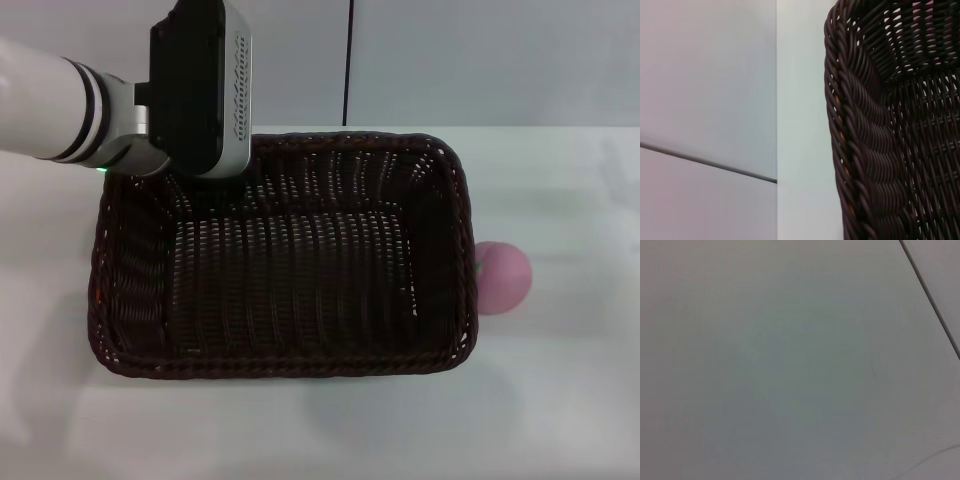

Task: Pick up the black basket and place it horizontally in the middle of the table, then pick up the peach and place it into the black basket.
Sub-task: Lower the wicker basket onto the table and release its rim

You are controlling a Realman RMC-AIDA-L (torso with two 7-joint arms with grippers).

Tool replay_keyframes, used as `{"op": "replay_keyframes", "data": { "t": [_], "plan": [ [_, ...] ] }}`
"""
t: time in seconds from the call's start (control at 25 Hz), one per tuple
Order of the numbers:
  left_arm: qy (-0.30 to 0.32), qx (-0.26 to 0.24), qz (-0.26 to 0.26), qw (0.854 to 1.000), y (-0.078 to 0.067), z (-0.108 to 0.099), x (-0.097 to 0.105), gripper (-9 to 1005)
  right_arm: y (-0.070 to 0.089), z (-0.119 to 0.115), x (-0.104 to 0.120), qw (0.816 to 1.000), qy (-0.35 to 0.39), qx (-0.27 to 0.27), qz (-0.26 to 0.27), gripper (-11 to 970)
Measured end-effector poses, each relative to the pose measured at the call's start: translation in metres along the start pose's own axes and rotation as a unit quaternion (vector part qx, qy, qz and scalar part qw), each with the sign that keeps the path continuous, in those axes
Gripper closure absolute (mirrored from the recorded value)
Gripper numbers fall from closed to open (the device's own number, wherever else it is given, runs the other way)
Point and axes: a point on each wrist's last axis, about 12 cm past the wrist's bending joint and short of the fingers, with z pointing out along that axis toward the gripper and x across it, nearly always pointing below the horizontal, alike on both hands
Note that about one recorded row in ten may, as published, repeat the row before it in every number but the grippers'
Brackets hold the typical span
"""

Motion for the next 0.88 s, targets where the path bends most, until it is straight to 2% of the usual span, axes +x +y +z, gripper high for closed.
{"op": "replay_keyframes", "data": {
  "t": [0.24, 0.48, 0.72, 0.84, 0.88],
  "plan": [
    [0.000, 0.004, -0.022, 1.000, -0.001, -0.001, -0.001, 609, 0.000, 0.000, 0.000, 1.000, -0.001, 0.001, 0.000, 318],
    [0.000, 0.001, -0.022, 1.000, -0.001, -0.001, -0.001, 403, 0.000, -0.001, 0.000, 1.000, 0.000, 0.001, 0.000, 318],
    [-0.014, -0.012, -0.036, 0.999, 0.003, -0.004, -0.005, 286, -0.002, -0.007, 0.000, 1.000, -0.002, 0.002, -0.001, 317],
    [-0.033, -0.029, -0.061, 0.997, 0.008, -0.009, -0.004, 227, -0.003, -0.010, -0.003, 1.000, -0.005, -0.008, -0.006, 317],
    [-0.089, -0.061, -0.134, 0.985, 0.020, -0.024, 0.007, 208, -0.006, -0.016, -0.009, 0.999, -0.012, -0.032, -0.009, 317]
  ]
}}
